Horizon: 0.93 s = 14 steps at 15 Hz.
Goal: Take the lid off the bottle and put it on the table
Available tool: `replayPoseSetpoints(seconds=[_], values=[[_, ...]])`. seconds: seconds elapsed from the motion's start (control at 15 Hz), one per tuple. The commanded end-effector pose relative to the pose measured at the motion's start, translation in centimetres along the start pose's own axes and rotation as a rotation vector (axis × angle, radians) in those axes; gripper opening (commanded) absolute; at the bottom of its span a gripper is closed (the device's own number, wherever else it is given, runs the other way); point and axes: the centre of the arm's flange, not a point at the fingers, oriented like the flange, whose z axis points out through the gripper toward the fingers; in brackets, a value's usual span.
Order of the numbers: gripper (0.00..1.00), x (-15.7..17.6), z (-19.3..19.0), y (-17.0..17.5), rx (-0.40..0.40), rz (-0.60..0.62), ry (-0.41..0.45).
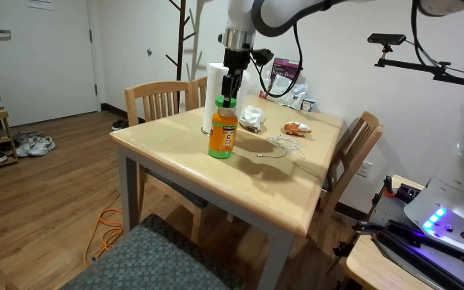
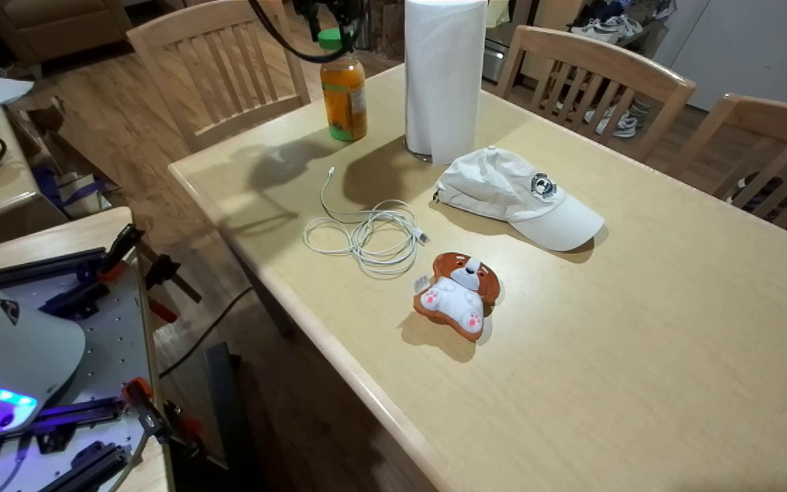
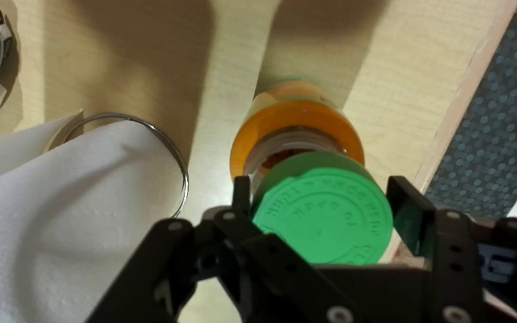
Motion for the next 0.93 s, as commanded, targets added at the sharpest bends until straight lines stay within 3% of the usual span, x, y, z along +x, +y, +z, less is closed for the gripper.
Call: replayPoseSetpoints(seconds=[0.0, 0.27, 0.67, 0.87], values=[[0.5, -1.1, -2.6, -1.0, -0.049, -0.011, 0.03], [0.5, -3.6, -2.4, -1.4, -0.044, 0.009, -0.018], [0.5, -11.3, -1.0, -1.1, -0.089, 0.257, -0.095], [0.5, -13.7, 0.4, -1.1, -0.09, 0.308, -0.112]])
